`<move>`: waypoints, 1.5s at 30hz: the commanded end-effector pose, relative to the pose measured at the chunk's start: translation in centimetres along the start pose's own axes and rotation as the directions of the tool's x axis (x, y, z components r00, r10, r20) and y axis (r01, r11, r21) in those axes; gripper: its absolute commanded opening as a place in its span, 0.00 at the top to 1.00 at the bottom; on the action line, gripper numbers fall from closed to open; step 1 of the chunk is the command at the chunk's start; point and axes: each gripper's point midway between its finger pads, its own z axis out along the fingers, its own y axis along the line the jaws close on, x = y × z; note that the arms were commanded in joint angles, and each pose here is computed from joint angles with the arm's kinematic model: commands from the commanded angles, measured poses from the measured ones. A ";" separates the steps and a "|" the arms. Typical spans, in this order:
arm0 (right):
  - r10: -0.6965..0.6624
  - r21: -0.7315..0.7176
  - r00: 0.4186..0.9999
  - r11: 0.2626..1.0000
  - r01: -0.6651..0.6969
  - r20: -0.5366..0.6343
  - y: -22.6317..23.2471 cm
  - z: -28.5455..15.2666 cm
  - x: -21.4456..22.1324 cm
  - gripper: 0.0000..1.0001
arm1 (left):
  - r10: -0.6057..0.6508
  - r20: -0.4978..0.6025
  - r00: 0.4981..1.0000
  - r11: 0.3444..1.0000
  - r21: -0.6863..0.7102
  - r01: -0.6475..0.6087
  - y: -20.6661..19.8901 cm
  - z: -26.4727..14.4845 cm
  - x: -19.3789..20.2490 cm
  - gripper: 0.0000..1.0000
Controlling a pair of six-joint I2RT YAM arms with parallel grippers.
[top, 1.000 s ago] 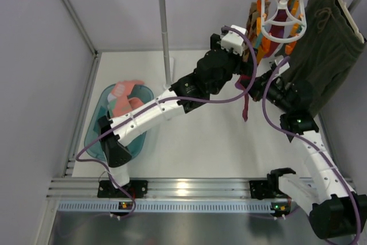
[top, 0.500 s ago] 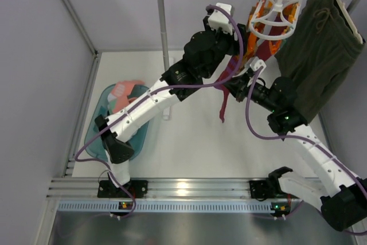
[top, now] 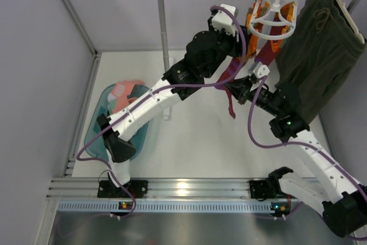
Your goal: Remove the socks clipped to the hanger
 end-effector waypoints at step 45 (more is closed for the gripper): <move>0.086 -0.206 0.988 0.972 -0.111 -0.126 2.0 -7.0 0.2 1.00 | -0.274 -0.214 0.938 0.368 0.877 0.308 -4.8 -1.5 -1.2 0.08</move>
